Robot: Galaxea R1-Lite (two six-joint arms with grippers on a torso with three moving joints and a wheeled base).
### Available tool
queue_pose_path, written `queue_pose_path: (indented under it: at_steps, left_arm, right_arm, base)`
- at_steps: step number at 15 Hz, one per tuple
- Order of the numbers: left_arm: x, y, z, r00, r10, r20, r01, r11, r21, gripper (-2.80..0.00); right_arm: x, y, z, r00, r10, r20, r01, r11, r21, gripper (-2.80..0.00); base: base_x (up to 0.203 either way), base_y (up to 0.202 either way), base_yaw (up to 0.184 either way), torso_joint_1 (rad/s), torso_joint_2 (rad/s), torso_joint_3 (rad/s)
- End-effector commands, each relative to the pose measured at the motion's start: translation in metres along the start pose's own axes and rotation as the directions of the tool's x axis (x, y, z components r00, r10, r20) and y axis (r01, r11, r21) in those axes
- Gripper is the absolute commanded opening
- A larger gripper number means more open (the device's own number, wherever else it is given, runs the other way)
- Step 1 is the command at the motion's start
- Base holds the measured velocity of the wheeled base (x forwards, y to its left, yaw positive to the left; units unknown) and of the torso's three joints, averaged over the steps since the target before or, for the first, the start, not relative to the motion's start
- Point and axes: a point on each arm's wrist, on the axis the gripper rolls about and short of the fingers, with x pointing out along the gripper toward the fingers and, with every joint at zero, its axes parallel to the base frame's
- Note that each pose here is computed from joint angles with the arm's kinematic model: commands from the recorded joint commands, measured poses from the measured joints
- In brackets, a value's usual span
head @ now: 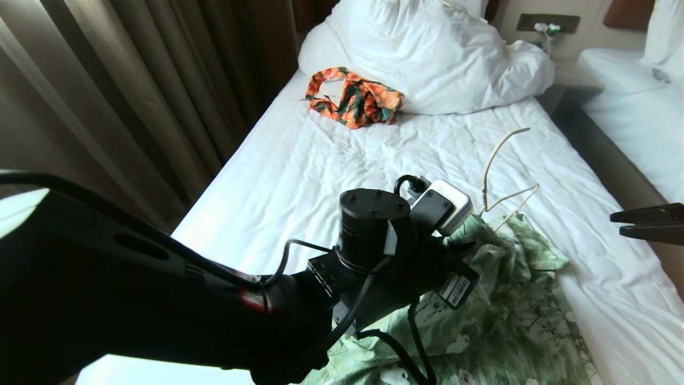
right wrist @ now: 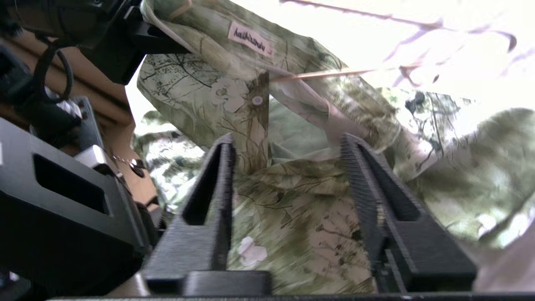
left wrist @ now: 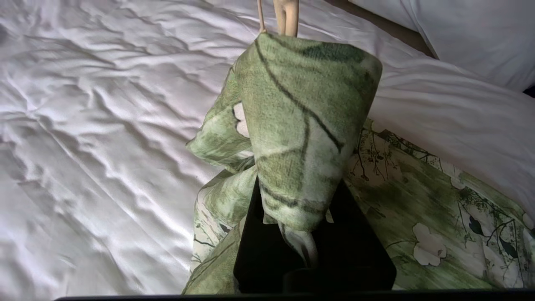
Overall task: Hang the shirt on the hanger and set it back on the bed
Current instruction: Hook the other side of the shirt onto the hanger
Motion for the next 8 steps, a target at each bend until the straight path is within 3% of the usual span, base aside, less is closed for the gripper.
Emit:
queue_pose_path:
  at_steps: [1, 4, 6, 8]
  left_arm:
    - [-0.002, 0.002, 0.004, 1.0, 0.013, 0.014, -0.013, 1.0, -0.001, -2.8]
    - [-0.003, 0.005, 0.007, 0.998, 0.064, 0.012, -0.064, 0.998, -0.002, -2.8]
    - [-0.008, 0.005, 0.008, 0.997, 0.071, 0.012, -0.071, 0.997, -0.003, -2.8]
    - [-0.012, 0.006, 0.015, 0.996, 0.081, 0.03, -0.081, 0.997, -0.003, -2.8]
  right_arm:
    - [-0.004, 0.007, 0.002, 1.0, -0.005, 0.009, 0.005, 0.999, 0.032, -2.8]
    - [0.001, -0.011, -0.01, 1.0, 0.0, -0.005, 0.001, 0.982, 0.19, -2.8]
    - [-0.002, 0.001, -0.012, 0.999, -0.023, -0.032, 0.029, 0.981, 0.193, -2.8]
    - [-0.003, 0.009, -0.013, 0.985, -0.098, -0.14, 0.122, 0.976, 0.178, -2.8]
  base:
    - [0.0, 0.0, 0.0, 0.0, 0.0, 0.0]
    - [0.0, 0.0, 0.0, 0.0, 0.0, 0.0]
    - [0.0, 0.0, 0.0, 0.0, 0.0, 0.0]
    - [0.0, 0.0, 0.0, 0.0, 0.0, 0.0]
